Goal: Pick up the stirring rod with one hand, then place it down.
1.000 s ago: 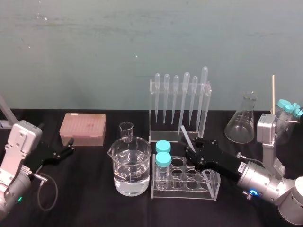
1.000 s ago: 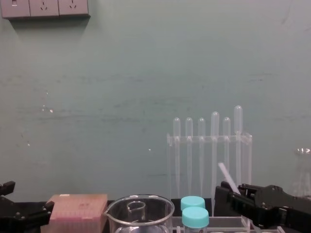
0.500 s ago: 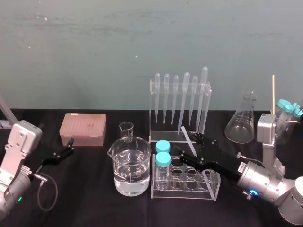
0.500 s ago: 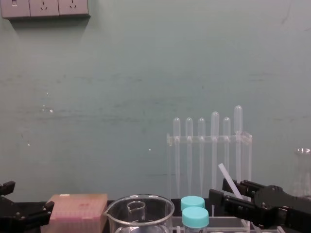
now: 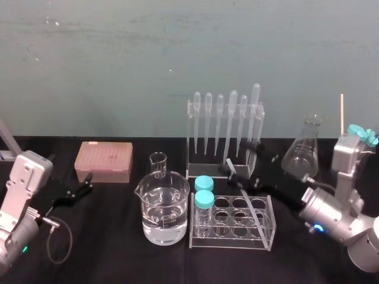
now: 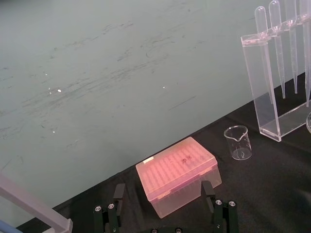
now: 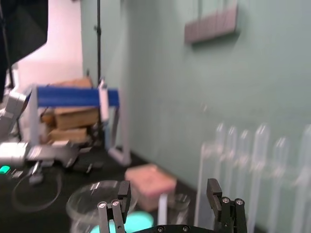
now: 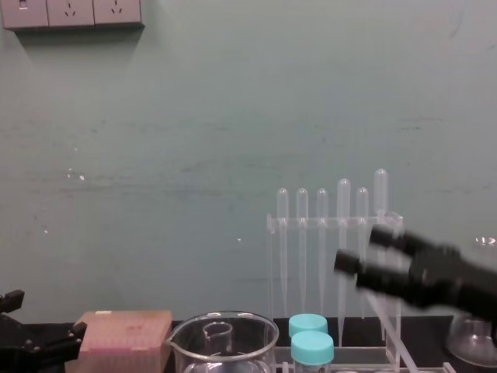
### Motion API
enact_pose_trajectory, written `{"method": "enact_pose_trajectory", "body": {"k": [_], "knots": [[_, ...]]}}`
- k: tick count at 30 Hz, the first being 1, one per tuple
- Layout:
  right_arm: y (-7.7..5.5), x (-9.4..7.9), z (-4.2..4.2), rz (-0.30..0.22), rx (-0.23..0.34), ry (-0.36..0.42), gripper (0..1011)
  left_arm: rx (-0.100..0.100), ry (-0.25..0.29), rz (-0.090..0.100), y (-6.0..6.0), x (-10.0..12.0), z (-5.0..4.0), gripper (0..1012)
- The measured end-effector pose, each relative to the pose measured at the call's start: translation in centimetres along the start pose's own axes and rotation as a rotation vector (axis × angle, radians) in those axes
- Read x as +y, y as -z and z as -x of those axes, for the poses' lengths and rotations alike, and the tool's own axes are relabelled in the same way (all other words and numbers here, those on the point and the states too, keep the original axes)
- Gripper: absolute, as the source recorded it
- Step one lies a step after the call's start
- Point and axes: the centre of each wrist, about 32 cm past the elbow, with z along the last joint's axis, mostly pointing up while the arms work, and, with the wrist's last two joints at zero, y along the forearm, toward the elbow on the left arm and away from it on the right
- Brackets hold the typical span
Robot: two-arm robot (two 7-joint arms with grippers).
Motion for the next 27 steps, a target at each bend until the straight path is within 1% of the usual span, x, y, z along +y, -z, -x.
{"method": "enact_pose_trajectory", "body": {"k": [2,3,4,5,6,7,8,9,10,12,13,14,16,17,18,19,20,22,23,25,27], "knots": [[-0.9,0.2,0.01,-0.077,-0.061,0.037,1003,0.000,0.000,0.000,0.0,0.0,0.00,1000],[-0.9,0.2,0.01,-0.077,-0.061,0.037,1003,0.000,0.000,0.000,0.0,0.0,0.00,1000],[-1.3,0.2,0.03,-0.112,-0.093,0.063,1003,0.000,0.000,0.000,0.0,0.0,0.00,1000],[-1.5,0.2,0.08,-0.127,-0.110,0.080,1003,0.000,0.000,0.000,0.0,0.0,0.00,1000],[-1.7,0.2,0.12,-0.138,-0.126,0.098,1003,0.000,0.000,0.000,0.0,0.0,0.00,1000],[-2.1,0.0,0.15,-0.152,-0.151,0.133,1003,0.000,0.000,0.000,0.0,0.0,0.00,1000],[-2.2,-0.1,0.16,-0.155,-0.160,0.155,1003,0.000,0.000,0.000,0.0,0.0,0.00,1000],[-2.5,-0.5,0.17,-0.151,-0.174,0.205,1003,0.000,0.000,0.000,0.0,0.0,0.00,1000],[-2.5,-0.5,0.17,-0.151,-0.174,0.205,1003,0.000,0.000,0.000,0.0,0.0,0.00,1000],[-2.7,-1.4,0.06,-0.122,-0.171,0.287,1003,0.000,0.000,0.000,0.0,0.0,0.00,1000],[-2.7,-1.4,0.06,-0.122,-0.171,0.287,1003,0.000,0.000,0.000,0.0,0.0,0.00,1000],[-2.7,-2.0,0.04,-0.096,-0.164,0.324,1003,0.000,0.000,0.000,0.0,0.0,0.00,1000],[-2.7,-2.7,0.06,-0.063,-0.157,0.356,1003,0.000,0.000,0.000,0.0,0.0,0.00,1000],[-2.5,-3.4,0.17,-0.028,-0.148,0.381,1003,0.000,0.000,0.000,0.0,0.0,0.00,1000],[-2.4,-3.7,0.23,-0.012,-0.144,0.391,1003,0.000,0.000,0.000,0.0,0.0,0.00,1000],[-2.2,-4.2,0.43,0.019,-0.131,0.408,1003,0.000,0.000,0.000,0.0,0.0,0.00,1000],[-2.2,-4.2,0.43,0.019,-0.131,0.408,1003,0.000,0.000,0.000,0.0,0.0,0.00,1000],[-1.6,-5.1,1.00,0.094,-0.092,0.440,1003,0.000,0.000,0.000,0.0,0.0,0.00,1000],[-1.6,-5.1,1.00,0.094,-0.092,0.440,1003,0.000,0.000,0.000,0.0,0.0,0.00,1000],[-1.2,-5.6,1.40,0.147,-0.058,0.460,1003,0.000,0.000,0.000,0.0,0.0,0.00,1000],[-1.1,-5.7,1.53,0.162,-0.045,0.465,1003,0.000,0.000,0.000,0.0,0.0,0.00,1000]]}}
